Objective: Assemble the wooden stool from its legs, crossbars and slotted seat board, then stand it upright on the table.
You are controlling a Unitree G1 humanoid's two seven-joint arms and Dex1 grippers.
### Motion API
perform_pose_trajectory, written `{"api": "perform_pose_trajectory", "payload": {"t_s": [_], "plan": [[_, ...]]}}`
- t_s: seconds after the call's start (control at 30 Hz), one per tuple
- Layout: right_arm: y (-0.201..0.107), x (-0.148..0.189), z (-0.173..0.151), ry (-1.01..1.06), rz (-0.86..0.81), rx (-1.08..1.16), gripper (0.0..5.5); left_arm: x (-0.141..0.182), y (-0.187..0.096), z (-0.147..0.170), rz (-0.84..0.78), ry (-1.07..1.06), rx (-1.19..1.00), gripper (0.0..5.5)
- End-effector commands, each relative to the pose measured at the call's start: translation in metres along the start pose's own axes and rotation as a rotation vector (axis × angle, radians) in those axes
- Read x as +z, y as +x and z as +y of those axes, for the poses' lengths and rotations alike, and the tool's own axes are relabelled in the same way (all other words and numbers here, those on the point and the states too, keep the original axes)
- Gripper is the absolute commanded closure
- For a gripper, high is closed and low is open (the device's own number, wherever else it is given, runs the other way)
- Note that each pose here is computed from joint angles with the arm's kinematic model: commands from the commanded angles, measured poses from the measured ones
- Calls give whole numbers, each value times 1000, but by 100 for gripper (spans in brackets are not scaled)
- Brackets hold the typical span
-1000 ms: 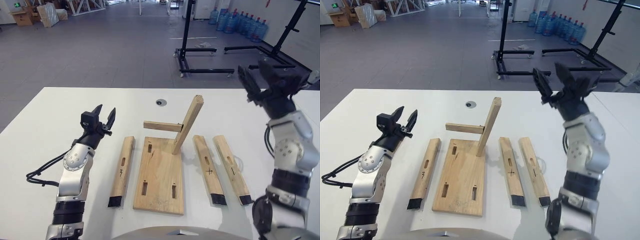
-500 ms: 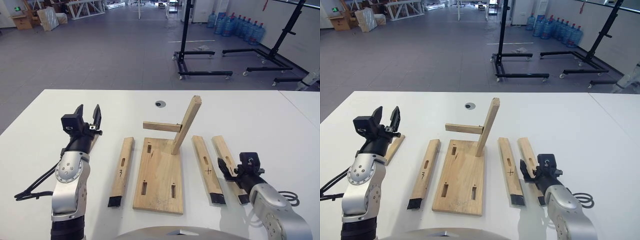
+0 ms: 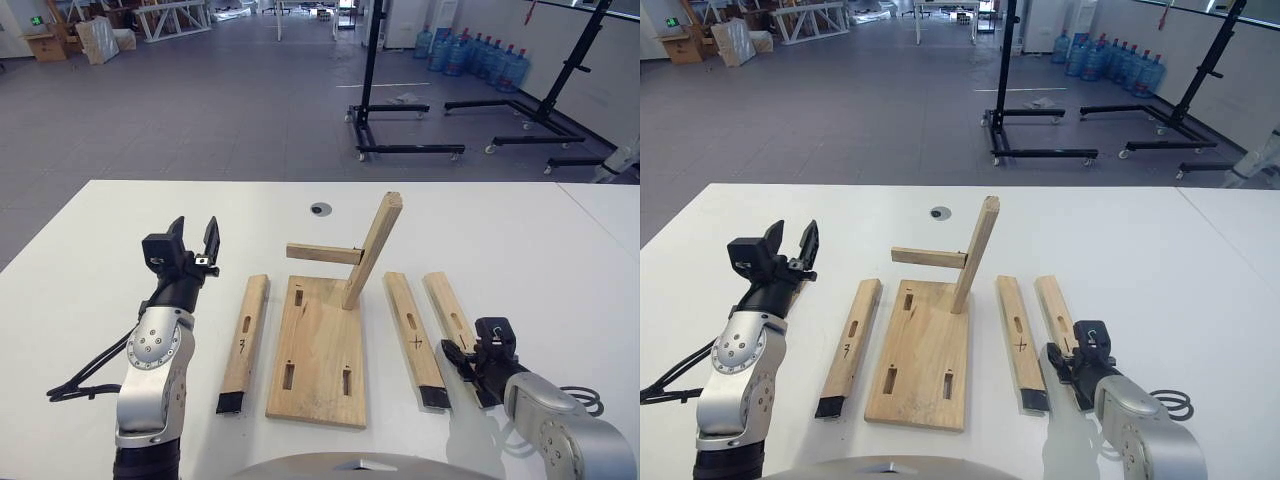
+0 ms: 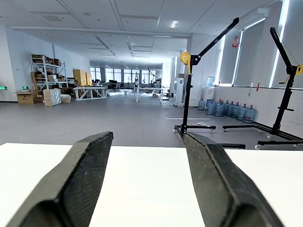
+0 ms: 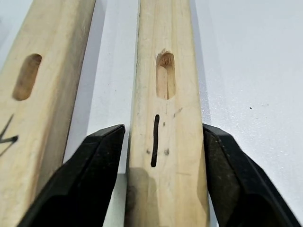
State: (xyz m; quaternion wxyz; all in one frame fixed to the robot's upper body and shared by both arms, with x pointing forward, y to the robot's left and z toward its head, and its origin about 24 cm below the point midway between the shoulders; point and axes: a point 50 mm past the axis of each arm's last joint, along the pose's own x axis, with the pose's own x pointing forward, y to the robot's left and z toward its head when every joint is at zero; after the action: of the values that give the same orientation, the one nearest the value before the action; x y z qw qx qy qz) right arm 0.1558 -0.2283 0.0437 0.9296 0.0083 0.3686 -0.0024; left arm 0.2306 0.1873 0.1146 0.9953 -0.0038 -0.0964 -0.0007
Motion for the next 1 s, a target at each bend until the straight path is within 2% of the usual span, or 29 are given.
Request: {"api": "perform_pose_trajectory", "payload": {"t_s": [0.03,0.2,0.27,0.3,0.37,0.43,0.5,0.63,0.77,0.87,1.0], "plan": [[5,-19,-1,20,121,-7,345,-3,3,-1,3,11,-8,203],[11,-11,-1,21,91,5,350,-3,5,1,-8,20,-10,135],[14,1,-4,7,27,-2,350,-1,6,1,-18,5,-19,112],[16,18,-6,10,-64,9,350,0,6,2,-26,-20,-29,112],[15,66,-6,30,-359,94,350,5,8,3,-47,-80,-82,112],[1,114,-10,63,-699,249,350,10,8,-1,-45,-202,-229,112],[-15,134,-14,70,-864,479,350,16,-1,-7,-36,-312,-440,112],[-53,138,-15,101,-910,959,350,29,-15,-16,-14,-526,-768,112],[-80,131,12,25,-826,1335,350,38,-21,-33,42,-706,-1052,112],[-76,127,38,-14,-731,1484,350,35,-22,-43,109,-760,-1155,112],[-51,117,65,-9,-622,1605,350,35,-23,-54,156,-828,-1272,112]]}}
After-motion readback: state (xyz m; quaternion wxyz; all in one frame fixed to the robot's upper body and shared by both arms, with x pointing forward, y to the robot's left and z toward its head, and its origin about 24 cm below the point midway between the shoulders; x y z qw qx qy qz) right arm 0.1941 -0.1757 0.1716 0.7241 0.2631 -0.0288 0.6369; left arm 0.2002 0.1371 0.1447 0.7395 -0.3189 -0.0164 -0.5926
